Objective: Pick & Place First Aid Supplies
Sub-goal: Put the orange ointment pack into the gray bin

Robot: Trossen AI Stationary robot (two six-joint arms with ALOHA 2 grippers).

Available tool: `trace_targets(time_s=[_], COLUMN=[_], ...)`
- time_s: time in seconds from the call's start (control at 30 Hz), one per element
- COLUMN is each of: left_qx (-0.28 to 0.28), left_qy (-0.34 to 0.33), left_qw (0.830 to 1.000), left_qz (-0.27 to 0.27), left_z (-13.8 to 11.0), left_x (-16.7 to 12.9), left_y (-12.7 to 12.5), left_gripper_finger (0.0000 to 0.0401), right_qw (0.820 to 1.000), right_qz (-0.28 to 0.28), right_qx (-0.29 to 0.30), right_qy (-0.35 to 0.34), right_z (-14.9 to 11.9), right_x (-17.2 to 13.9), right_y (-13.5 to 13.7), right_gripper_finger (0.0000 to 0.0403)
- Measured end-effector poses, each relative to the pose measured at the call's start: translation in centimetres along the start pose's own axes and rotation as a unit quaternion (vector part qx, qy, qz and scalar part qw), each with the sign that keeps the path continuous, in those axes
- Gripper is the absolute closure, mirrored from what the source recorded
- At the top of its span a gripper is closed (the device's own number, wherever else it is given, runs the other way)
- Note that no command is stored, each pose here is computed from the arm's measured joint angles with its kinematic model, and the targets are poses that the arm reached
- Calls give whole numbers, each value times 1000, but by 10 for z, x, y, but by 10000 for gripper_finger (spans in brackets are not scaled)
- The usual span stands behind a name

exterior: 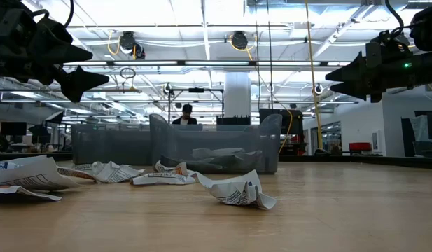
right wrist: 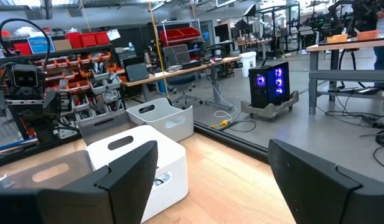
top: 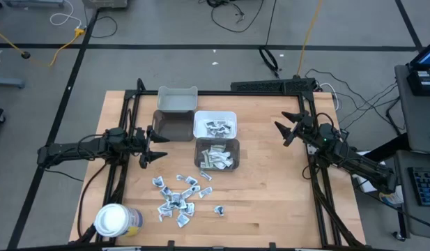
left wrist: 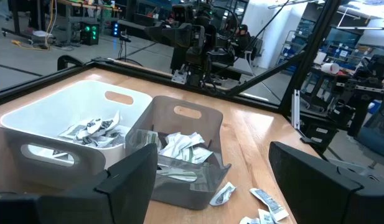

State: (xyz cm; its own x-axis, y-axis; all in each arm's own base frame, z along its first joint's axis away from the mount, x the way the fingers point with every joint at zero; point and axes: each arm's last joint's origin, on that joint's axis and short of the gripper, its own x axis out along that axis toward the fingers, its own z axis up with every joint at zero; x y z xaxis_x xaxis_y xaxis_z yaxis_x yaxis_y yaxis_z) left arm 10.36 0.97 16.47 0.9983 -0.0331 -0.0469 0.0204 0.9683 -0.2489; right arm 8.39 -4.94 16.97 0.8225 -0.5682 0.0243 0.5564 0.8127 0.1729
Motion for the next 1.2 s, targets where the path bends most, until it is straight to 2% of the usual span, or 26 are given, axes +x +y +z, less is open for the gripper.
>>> trace_targets(time_s=[0.33, 0.6, 0.7, 0.93, 1.07, 1.2], left_qx=[0, 4, -10, -26, -59, -50], left_qy=[-1, -7, 17, 165, 231, 294], left_qw=[1000, 999, 997, 974, 959, 943], left_qz=[2, 42, 74, 154, 154, 146], left_z=[0, 5, 26, 85, 121, 155], left_x=[0, -1, -6, -2, 19, 40], left_y=[0, 1, -3, -18, -32, -49], left_gripper_finger=[91, 91, 91, 91, 91, 91], right_qw=[1000, 1000, 1000, 1000, 1000, 1000], right_qz=[0, 0, 0, -1, 0, 0], right_qx=[0, 0, 0, 0, 0, 0], right_qy=[0, 0, 0, 0, 0, 0], right_z=[0, 0, 0, 0, 0, 0], right_x=[0, 0, 0, 0, 0, 0], right_y=[0, 0, 0, 0, 0, 0], right_gripper_finger=[105, 105, 105, 105, 105, 105])
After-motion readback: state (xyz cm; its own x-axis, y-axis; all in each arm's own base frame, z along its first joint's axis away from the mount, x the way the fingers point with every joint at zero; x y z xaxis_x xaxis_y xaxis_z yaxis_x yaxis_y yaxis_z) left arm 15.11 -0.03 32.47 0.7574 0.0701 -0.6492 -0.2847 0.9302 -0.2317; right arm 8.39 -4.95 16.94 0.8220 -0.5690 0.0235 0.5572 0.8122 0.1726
